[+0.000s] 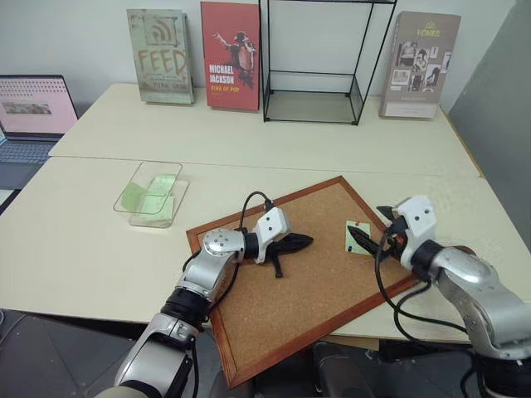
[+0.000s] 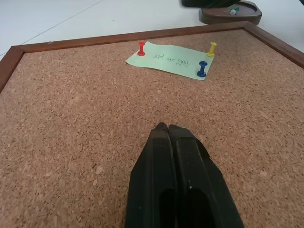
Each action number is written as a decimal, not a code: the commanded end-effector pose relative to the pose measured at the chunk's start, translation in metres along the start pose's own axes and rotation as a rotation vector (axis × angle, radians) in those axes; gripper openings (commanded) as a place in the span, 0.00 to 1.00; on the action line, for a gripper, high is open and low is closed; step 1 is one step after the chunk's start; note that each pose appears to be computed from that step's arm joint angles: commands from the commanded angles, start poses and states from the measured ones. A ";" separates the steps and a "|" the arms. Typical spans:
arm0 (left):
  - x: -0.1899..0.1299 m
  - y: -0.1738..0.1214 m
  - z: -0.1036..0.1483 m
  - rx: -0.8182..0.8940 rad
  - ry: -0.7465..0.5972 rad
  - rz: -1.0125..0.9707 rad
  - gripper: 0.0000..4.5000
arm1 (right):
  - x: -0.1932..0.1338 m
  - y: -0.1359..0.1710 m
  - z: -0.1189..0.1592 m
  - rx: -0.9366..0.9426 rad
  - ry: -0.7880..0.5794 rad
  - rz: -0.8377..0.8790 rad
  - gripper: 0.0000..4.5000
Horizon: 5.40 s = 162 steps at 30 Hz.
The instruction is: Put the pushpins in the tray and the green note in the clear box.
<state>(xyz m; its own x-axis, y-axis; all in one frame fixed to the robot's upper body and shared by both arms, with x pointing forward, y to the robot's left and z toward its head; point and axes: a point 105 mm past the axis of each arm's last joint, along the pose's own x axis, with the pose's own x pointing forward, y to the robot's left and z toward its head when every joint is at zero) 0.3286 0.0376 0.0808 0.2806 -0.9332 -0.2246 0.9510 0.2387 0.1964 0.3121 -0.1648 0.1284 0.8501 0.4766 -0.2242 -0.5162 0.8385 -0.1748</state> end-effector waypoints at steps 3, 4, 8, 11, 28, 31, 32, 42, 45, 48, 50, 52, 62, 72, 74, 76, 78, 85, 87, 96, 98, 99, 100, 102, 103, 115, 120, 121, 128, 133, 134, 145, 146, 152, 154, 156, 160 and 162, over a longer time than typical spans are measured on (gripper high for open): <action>-0.001 -0.003 0.000 0.022 0.018 -0.020 0.00 | 0.012 -0.014 -0.008 -0.043 0.035 0.002 1.00; -0.001 -0.003 0.000 0.021 0.019 -0.019 0.00 | 0.014 -0.015 -0.010 -0.043 0.040 0.004 1.00; -0.003 -0.004 0.000 0.012 0.021 -0.018 0.00 | 0.020 -0.020 -0.016 -0.044 0.046 -0.004 0.96; -0.004 -0.005 -0.001 0.014 0.029 -0.021 0.00 | 0.023 -0.022 -0.019 -0.060 0.050 -0.003 0.86; -0.005 -0.007 -0.003 0.018 0.051 -0.025 0.00 | 0.029 -0.019 -0.016 -0.067 0.011 0.002 0.06; -0.005 -0.008 -0.006 0.016 0.062 -0.025 0.00 | 0.028 -0.018 -0.011 -0.076 -0.006 0.005 0.01; -0.005 -0.009 -0.007 0.016 0.067 -0.026 0.00 | 0.027 -0.018 -0.008 -0.085 -0.016 0.005 0.01; -0.003 -0.009 -0.012 0.016 0.094 -0.030 0.00 | 0.014 -0.012 0.021 -0.105 -0.100 0.004 0.01; -0.002 -0.011 -0.013 0.014 0.097 -0.032 0.00 | 0.010 -0.010 0.024 -0.091 -0.106 0.000 0.01; -0.002 -0.012 -0.014 0.011 0.098 -0.036 0.00 | 0.006 -0.010 0.027 -0.080 -0.114 -0.010 0.01; -0.001 -0.013 -0.014 0.010 0.098 -0.038 0.00 | 0.002 -0.013 0.030 -0.079 -0.122 -0.025 0.01; -0.001 -0.014 -0.014 0.009 0.097 -0.038 0.00 | -0.005 -0.019 0.033 -0.079 -0.127 -0.059 0.01; -0.001 -0.016 -0.016 0.002 0.095 -0.030 0.00 | -0.098 -0.067 -0.013 -0.186 0.147 -0.328 0.01; 0.000 -0.019 -0.015 0.007 0.090 -0.034 0.00 | -0.116 -0.086 -0.058 -0.225 0.366 -0.346 0.01; -0.001 -0.019 -0.015 0.007 0.090 -0.033 0.00 | -0.116 -0.091 -0.062 -0.222 0.383 -0.350 0.01; -0.001 -0.019 -0.016 0.008 0.091 -0.030 0.00 | -0.117 -0.098 -0.066 -0.224 0.396 -0.371 0.11; -0.002 -0.019 -0.016 0.007 0.092 -0.027 0.00 | -0.118 -0.102 -0.068 -0.212 0.401 -0.382 0.20; -0.004 -0.019 -0.017 0.007 0.097 -0.020 0.00 | -0.120 -0.109 -0.066 -0.185 0.398 -0.396 0.52; -0.004 -0.018 -0.017 0.007 0.097 -0.019 0.00 | -0.122 -0.110 -0.061 -0.167 0.378 -0.402 0.58; -0.003 -0.017 -0.017 0.007 0.096 -0.016 0.00 | -0.118 -0.086 -0.022 -0.069 0.189 -0.283 0.58; -0.003 -0.017 -0.018 0.007 0.098 -0.018 0.00 | -0.110 -0.068 -0.018 -0.037 0.147 -0.211 0.58; -0.003 -0.017 -0.018 0.009 0.100 -0.019 0.00 | -0.103 -0.056 -0.018 -0.024 0.127 -0.171 0.58; -0.004 -0.017 -0.018 0.010 0.101 -0.020 0.00 | -0.100 -0.048 -0.018 -0.016 0.114 -0.149 0.58; -0.004 -0.016 -0.018 0.010 0.102 -0.020 0.00 | -0.091 -0.038 -0.021 -0.005 0.100 -0.132 0.58; -0.004 -0.016 -0.018 0.012 0.103 -0.020 0.00 | -0.085 -0.033 -0.023 -0.002 0.096 -0.126 0.58; -0.006 -0.014 -0.018 0.017 0.111 -0.017 0.00 | -0.043 -0.005 -0.038 0.036 0.058 -0.095 0.58; -0.007 -0.013 -0.018 0.018 0.114 -0.014 0.00 | -0.037 0.003 -0.041 0.044 0.064 -0.056 0.58; -0.007 -0.013 -0.019 0.018 0.115 -0.014 0.00 | -0.036 0.006 -0.042 0.045 0.063 -0.045 0.58; -0.006 -0.013 -0.018 0.021 0.115 -0.013 0.00 | -0.037 0.010 -0.041 0.053 0.066 -0.021 0.58; -0.006 -0.013 -0.019 0.023 0.117 -0.016 0.00 | -0.036 0.009 -0.044 0.055 0.073 -0.021 0.58; -0.006 -0.013 -0.019 0.023 0.116 -0.017 0.00 | -0.035 0.009 -0.044 0.055 0.074 -0.021 0.58; -0.007 -0.014 -0.020 0.025 0.121 -0.015 0.00 | -0.029 0.004 -0.048 0.075 0.071 -0.041 0.30; -0.007 -0.013 -0.020 0.025 0.121 -0.015 0.00 | -0.029 0.004 -0.047 0.075 0.069 -0.041 0.25; -0.008 -0.013 -0.021 0.027 0.125 -0.015 0.00 | -0.031 0.004 -0.044 0.072 0.058 -0.039 0.02; -0.008 -0.013 -0.021 0.029 0.126 -0.016 0.00 | -0.032 0.004 -0.043 0.069 0.053 -0.042 0.01; -0.008 -0.013 -0.021 0.031 0.128 -0.016 0.00 | -0.036 0.001 -0.039 0.072 0.031 -0.060 0.01; -0.008 -0.011 -0.022 0.035 0.133 -0.008 0.00 | -0.044 0.004 -0.027 0.069 -0.023 -0.062 0.01; -0.008 -0.011 -0.023 0.038 0.137 -0.006 0.00 | -0.048 0.007 -0.021 0.070 -0.051 -0.057 0.01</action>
<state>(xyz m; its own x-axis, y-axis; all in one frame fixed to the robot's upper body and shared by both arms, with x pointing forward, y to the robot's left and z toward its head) 0.3179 0.0380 0.0743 0.2728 -0.9177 -0.2887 0.9478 0.2050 0.2441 0.2675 -0.1822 0.0898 0.8490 0.4551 -0.2684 -0.4877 0.8705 -0.0668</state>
